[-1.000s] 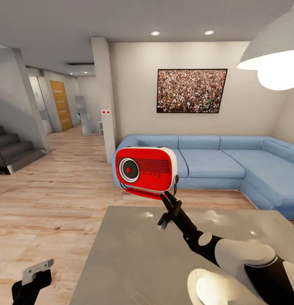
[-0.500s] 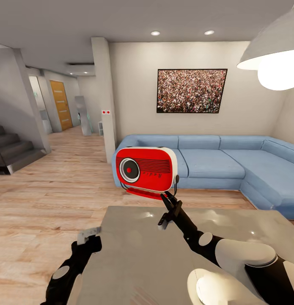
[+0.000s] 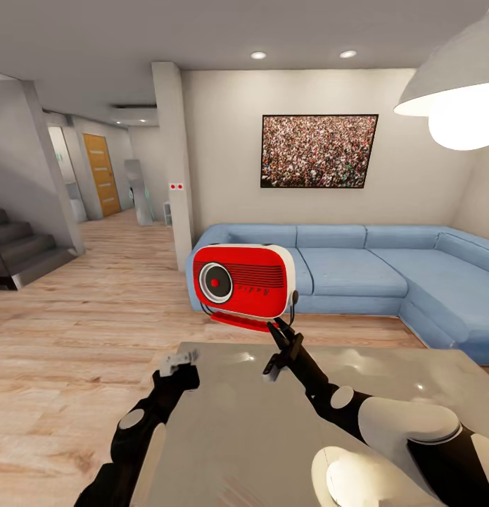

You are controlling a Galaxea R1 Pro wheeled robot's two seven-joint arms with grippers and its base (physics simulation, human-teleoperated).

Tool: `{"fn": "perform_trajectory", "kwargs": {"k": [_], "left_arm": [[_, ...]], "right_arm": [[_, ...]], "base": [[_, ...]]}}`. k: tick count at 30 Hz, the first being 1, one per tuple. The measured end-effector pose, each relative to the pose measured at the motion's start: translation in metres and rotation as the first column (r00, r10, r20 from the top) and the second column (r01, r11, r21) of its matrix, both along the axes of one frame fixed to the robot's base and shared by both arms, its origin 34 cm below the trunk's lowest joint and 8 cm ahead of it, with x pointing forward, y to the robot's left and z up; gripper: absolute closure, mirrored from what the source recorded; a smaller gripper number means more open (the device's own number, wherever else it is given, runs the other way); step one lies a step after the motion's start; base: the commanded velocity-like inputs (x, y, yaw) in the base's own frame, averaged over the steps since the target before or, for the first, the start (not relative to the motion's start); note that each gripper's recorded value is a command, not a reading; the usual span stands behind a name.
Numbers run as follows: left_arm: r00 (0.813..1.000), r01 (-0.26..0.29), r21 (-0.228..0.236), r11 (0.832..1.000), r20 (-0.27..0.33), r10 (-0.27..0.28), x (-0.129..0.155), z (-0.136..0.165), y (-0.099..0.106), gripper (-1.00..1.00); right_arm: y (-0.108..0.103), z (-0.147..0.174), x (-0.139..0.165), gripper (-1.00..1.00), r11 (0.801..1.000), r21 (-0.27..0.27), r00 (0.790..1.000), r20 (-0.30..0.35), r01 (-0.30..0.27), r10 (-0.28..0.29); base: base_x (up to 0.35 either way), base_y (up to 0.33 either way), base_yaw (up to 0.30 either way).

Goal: Turn on the radio receiver that's on the table in the living room.

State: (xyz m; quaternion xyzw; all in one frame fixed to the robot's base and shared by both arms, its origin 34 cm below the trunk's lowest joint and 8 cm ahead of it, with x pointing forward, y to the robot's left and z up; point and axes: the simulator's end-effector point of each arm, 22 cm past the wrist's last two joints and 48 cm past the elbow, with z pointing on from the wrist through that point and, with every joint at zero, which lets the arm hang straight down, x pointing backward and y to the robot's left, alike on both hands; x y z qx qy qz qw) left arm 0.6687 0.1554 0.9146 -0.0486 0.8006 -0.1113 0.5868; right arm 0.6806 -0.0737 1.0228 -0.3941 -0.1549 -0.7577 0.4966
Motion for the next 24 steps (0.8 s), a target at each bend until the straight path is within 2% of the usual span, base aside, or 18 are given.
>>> {"fn": "perform_trajectory", "kwargs": {"k": [5,7,21,24], "left_arm": [[0.992,0.107,-0.028,0.994,0.071,-0.105,0.011,0.030,-0.025,1.00],[0.989,0.127,-0.032,0.991,0.085,-0.124,0.013,0.036,-0.030,1.00],[0.982,0.144,-0.030,0.989,0.125,-0.139,0.024,0.057,-0.033,1.00],[0.979,0.153,-0.047,0.987,0.141,-0.145,0.029,0.066,-0.037,1.00]], "right_arm": [[-0.001,0.000,0.000,1.00,1.000,-0.001,1.000,0.000,0.002,-0.002],[-0.003,0.000,0.001,1.00,1.000,-0.001,1.000,0.000,0.006,-0.006],[-0.006,-0.002,0.001,1.00,1.000,-0.007,1.000,-0.001,0.011,-0.012],[-0.006,-0.005,0.000,1.00,1.000,-0.007,1.000,-0.007,0.011,-0.011]], "base": [[0.000,0.000,0.000],[0.000,0.000,0.000],[0.000,0.000,0.000],[0.000,0.000,0.000]]}}
